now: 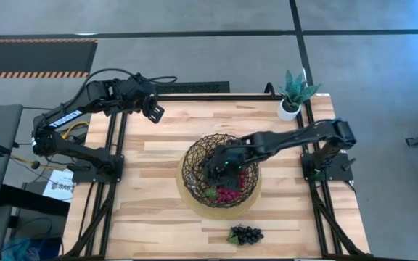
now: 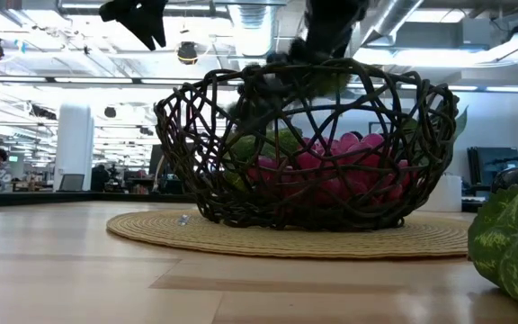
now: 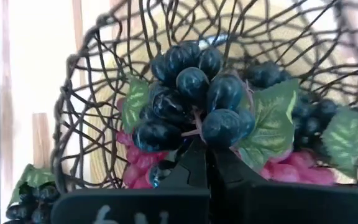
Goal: Build produce basket
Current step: Put the top black grapes into the black wire basket, then put the black grapes into the black wire basket
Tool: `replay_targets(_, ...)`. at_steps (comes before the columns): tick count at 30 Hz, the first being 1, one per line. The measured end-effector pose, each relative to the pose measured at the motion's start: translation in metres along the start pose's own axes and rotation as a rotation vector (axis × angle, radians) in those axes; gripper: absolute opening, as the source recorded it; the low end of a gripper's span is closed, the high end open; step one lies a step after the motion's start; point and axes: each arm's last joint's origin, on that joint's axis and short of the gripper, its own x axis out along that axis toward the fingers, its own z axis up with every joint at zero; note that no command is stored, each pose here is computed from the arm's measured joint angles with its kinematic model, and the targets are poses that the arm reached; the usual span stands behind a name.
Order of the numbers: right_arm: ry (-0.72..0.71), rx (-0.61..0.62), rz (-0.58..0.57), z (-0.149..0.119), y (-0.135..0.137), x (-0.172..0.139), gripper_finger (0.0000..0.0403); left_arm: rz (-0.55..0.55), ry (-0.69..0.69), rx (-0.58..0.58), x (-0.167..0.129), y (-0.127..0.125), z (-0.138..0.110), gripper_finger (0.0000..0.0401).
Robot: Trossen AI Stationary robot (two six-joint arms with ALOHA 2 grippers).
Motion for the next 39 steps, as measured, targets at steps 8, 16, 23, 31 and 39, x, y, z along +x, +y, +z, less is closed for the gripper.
replay_targets(8, 0.068, 0.085, -0.031, 0.004, -0.011, 0.043, 0.0001, -0.017, 0.023, 0.044, -0.001, -0.003, -0.003, 0.0146)
replay_targets(16, 0.074, 0.141, -0.032, 0.005, -0.012, 0.057, 0.0025, -0.038, 0.024, 0.102, -0.004, -0.008, -0.006, 0.0146)
replay_targets(23, 0.058, 0.202, 0.004, 0.006, -0.006, 0.05, 0.0092, -0.052, 0.021, 0.134, -0.005, -0.012, -0.007, 0.0146)
replay_targets(31, 0.039, 0.224, 0.071, 0.02, -0.001, 0.03, 0.0157, -0.086, 0.026, 0.157, -0.008, -0.017, -0.01, 0.0146)
replay_targets(39, -0.073, 0.204, 0.131, 0.054, 0.009, -0.036, 0.0197, -0.123, 0.025, 0.214, -0.011, -0.024, -0.013, 0.0146)
